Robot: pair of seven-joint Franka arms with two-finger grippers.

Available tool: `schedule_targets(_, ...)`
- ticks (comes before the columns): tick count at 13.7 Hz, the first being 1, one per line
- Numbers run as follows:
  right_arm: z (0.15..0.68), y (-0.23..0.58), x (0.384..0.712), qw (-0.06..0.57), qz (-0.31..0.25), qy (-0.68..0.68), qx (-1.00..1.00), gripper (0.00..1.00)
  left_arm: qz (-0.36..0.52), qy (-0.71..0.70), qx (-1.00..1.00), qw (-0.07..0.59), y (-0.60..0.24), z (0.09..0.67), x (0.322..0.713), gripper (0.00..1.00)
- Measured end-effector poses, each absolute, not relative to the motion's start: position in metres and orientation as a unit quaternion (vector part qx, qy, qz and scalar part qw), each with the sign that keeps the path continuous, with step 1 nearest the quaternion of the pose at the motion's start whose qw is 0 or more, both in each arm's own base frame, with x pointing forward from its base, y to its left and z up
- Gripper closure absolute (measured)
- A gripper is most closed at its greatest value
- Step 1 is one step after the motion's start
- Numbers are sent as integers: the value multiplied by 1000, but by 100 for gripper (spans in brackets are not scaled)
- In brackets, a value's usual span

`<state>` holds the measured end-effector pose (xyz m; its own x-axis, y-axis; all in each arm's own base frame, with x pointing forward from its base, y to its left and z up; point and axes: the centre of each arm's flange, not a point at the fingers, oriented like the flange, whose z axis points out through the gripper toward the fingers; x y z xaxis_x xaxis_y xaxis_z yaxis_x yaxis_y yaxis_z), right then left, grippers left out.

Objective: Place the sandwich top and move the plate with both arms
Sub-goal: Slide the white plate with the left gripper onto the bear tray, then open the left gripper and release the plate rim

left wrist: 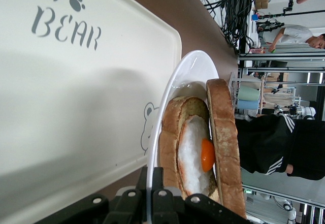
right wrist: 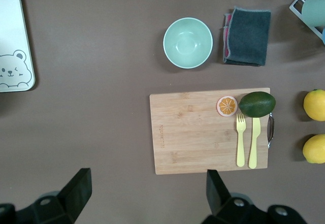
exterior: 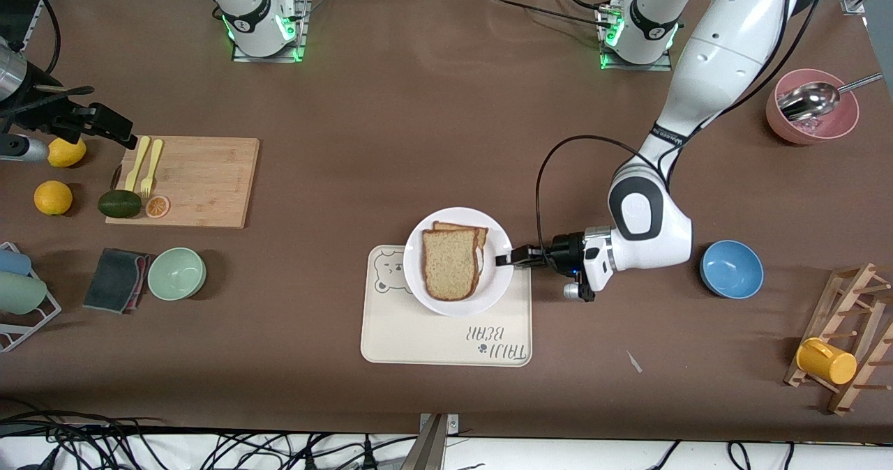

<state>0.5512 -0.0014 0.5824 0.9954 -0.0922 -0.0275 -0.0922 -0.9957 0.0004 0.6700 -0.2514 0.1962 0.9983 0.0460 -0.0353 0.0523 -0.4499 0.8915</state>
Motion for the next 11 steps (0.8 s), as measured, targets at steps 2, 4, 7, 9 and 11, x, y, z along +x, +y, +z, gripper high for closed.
schedule_targets(2, 582, -1, 551, 0, 14, 47, -999, 0, -6, 17, 855, 518, -259, 179, 677, 96)
schedule_targets(4, 582, -1, 551, 0, 14, 47, -999, 0, -6, 10, 854, 520, -271, 163, 684, 96)
schedule_targets(7, 582, -1, 551, 1, 14, 51, -999, 0, -3, -4, 860, 510, -289, 145, 689, 96)
schedule_targets(9, 582, -1, 551, 1, 14, 52, -999, 0, -3, -8, 863, 506, -294, 139, 689, 96)
schedule_targets(11, 582, -1, 551, 1, 14, 53, -999, 0, -2, -6, 863, 505, -292, 135, 691, 96)
